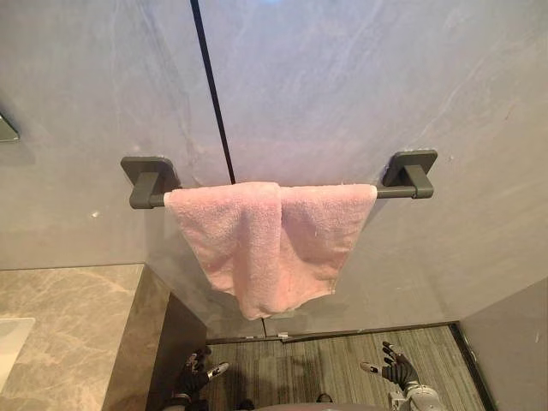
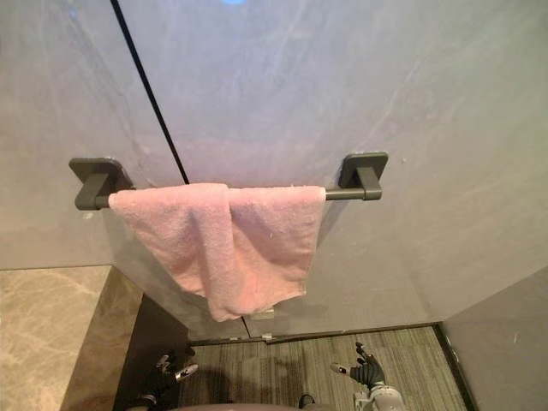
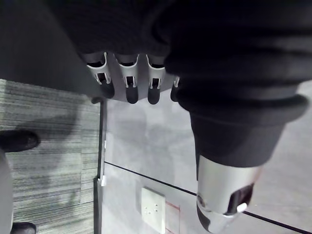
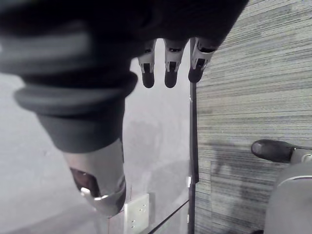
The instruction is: Organize washtable
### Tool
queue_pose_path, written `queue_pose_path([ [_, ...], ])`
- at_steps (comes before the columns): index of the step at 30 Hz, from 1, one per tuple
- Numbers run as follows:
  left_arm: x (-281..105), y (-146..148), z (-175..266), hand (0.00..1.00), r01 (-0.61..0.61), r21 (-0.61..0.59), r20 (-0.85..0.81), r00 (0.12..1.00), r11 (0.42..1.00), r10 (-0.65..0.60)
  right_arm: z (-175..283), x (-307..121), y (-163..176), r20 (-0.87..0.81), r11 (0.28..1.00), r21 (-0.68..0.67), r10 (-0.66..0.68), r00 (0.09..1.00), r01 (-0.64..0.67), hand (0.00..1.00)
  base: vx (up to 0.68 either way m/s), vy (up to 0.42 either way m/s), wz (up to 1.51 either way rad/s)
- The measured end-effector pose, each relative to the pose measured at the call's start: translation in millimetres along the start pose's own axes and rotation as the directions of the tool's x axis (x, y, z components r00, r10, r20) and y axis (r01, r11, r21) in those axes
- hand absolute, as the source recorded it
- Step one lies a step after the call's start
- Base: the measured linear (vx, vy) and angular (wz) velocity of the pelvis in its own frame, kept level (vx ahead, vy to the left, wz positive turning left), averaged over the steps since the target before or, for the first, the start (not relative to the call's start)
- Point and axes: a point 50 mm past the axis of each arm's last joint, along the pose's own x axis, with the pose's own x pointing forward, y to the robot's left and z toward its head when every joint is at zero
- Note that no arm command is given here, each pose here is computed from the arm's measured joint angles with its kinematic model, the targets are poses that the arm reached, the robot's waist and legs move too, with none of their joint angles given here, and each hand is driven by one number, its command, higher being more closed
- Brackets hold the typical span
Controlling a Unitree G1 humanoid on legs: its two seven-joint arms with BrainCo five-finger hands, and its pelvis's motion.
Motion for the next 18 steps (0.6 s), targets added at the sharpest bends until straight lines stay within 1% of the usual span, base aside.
queue_pose_path([
  [10,0.9,0.2,-2.6,0.0,-0.015,0.013,-0.018,1.0,1.0,0.015,0.6,3.8,0.6,-0.02,1.0,-0.005,-0.013,1.0,0.013,0.0,0.01,-0.001,-0.09],
  [14,5.3,-1.0,6.4,0.0,-0.013,0.01,0.007,1.0,1.0,0.013,20.4,12.1,2.6,0.032,1.0,-0.008,-0.007,0.999,0.007,0.0,-0.04,0.005,-0.29],
  [16,10.4,-1.2,18.3,0.0,-0.011,0.015,0.042,0.999,1.0,0.01,35.9,17.8,5.5,0.072,1.0,-0.011,0.002,0.997,-0.001,0.0,-0.09,-0.002,-0.27],
  [18,11.0,7.0,25.3,0.0,-0.027,0.031,0.067,0.997,0.999,0.025,42.8,19.9,13.4,0.09,0.999,-0.027,0.03,0.995,-0.027,0.0,-0.06,-0.008,-0.16],
])
